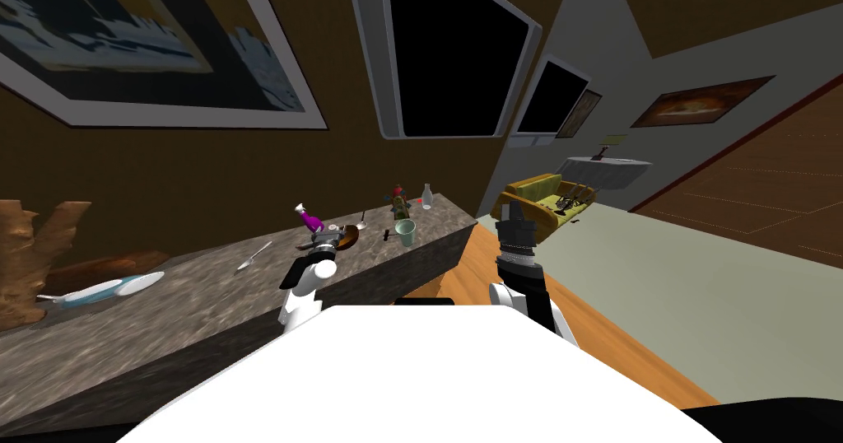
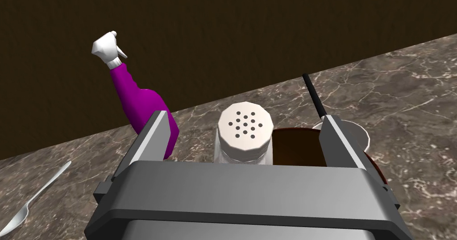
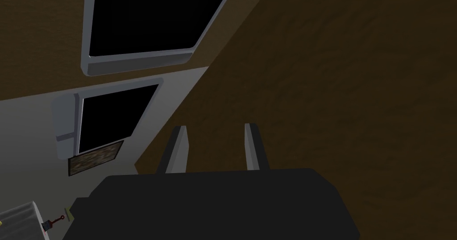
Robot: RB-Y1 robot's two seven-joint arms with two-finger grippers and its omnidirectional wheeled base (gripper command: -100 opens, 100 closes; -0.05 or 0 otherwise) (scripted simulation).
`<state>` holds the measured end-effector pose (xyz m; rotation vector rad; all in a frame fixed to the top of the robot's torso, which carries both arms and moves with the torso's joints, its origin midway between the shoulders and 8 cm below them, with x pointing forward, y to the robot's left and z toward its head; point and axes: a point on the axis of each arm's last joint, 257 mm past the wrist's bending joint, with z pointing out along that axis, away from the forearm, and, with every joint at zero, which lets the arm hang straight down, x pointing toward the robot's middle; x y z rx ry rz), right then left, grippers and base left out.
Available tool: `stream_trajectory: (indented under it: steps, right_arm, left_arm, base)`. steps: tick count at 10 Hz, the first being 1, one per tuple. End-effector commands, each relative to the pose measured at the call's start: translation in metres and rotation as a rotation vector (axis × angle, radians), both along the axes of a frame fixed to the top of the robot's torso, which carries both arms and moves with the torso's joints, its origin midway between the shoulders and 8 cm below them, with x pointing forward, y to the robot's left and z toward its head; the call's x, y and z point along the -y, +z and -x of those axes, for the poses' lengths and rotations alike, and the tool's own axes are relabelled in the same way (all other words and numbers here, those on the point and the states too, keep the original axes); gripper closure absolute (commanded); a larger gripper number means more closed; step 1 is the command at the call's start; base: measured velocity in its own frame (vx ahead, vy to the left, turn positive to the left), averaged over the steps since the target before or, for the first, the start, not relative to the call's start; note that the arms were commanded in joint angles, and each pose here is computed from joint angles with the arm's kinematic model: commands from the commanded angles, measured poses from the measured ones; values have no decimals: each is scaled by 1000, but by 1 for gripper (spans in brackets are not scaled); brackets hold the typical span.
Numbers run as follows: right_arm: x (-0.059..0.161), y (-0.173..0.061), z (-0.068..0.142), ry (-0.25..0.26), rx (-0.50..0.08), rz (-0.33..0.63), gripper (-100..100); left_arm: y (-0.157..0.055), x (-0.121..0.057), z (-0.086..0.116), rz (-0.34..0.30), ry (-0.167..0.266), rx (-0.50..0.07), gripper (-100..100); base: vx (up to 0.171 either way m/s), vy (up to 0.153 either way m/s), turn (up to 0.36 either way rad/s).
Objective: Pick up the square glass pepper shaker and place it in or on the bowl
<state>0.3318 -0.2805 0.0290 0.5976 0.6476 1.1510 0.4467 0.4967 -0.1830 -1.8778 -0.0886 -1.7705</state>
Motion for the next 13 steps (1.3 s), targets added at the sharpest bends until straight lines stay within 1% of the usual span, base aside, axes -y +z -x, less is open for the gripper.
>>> stream_trajectory:
  steps: [1, 2, 3, 4, 5, 6, 7, 8, 9, 10, 11, 12, 13]
  right_arm:
    - [0, 0, 0, 0, 0, 0, 0]
    - [0, 0, 0, 0, 0, 0, 0]
    - [0, 0, 0, 0, 0, 0, 0]
    - [0, 0, 0, 0, 0, 0, 0]
    - [0, 0, 0, 0, 0, 0, 0]
    - [0, 0, 0, 0, 0, 0, 0]
    - [0, 0, 0, 0, 0, 0, 0]
    - [0, 0, 0, 0, 0, 0, 0]
    - [0, 0, 0, 0, 0, 0, 0]
    - [0, 0, 0, 0, 0, 0, 0]
    - [0, 0, 0, 0, 0, 0, 0]
    - [0, 0, 0, 0, 0, 0, 0]
    - [0, 0, 0, 0, 0, 0, 0]
  left_arm:
    - [0, 0, 0, 0, 0, 0, -100]
    - [0, 0, 0, 0, 0, 0, -100]
    - [0, 0, 0, 0, 0, 0, 0]
    - [2, 9, -19, 10, -22, 22, -100]
    - [4, 13, -28, 21, -31, 31, -100]
    - [-2, 14, -32, 14, -33, 15, -100]
    - [7, 22, -46, 20, -49, 48, -100]
    - [9, 28, -59, 30, -61, 54, -100]
    - [5, 30, -63, 26, -65, 43, -100]
    - [-3, 29, -63, 25, -64, 27, -100]
    - [8, 40, -81, 31, -81, 57, -100]
    - [17, 45, -91, 24, -92, 71, -100]
    - [6, 46, -94, 28, -93, 48, -100]
  base:
    - [0, 0, 0]
    - [0, 0, 0]
    - [0, 0, 0]
    - [-55, 12, 183]
    - [-71, 3, 93]
    - [-40, -2, -10]
    - [-71, 6, 176]
    - [-70, 3, 98]
    - [-32, 3, -20]
    - [-7, 4, -17]
    - [-52, 5, 168]
    - [-60, 5, 108]
    - [-34, 7, -3]
